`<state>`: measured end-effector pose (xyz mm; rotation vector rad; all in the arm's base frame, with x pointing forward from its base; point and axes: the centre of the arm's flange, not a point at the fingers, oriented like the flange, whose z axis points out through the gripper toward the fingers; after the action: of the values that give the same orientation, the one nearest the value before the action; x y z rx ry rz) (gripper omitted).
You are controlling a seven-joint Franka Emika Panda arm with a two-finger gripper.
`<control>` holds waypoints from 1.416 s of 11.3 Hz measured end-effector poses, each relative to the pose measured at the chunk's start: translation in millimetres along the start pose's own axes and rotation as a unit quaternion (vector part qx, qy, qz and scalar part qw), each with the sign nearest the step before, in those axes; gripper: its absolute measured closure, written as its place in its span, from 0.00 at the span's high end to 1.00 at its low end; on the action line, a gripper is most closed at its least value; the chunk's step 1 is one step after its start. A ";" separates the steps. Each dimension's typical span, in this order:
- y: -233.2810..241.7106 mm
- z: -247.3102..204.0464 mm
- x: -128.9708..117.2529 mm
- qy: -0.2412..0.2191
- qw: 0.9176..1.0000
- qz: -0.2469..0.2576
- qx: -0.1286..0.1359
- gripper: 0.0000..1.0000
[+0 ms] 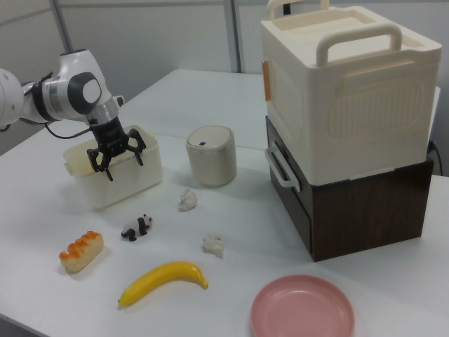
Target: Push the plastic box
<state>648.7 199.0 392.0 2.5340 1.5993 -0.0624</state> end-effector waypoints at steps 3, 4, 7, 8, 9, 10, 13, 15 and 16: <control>0.6 -5.7 7.4 0.011 1.000 0.013 -0.011 1.00; 3.2 -13.0 5.4 0.016 1.000 0.017 -0.015 1.00; 15.7 -61.7 -45.3 -0.004 0.993 0.114 0.000 1.00; 19.6 -84.6 -71.4 -0.012 0.986 0.166 0.006 1.00; 22.4 -107.0 -97.2 -0.013 0.974 0.227 0.013 1.00; 25.0 -126.1 -120.8 -0.007 0.956 0.293 0.022 1.00; 38.8 -157.1 -176.7 0.016 0.880 0.473 0.041 1.00; 44.6 -164.2 -195.2 0.024 0.840 0.539 0.048 1.00; 46.0 -166.4 -200.2 0.028 0.832 0.552 0.051 1.00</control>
<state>596.6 24.4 583.5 3.1129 -0.0689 0.0579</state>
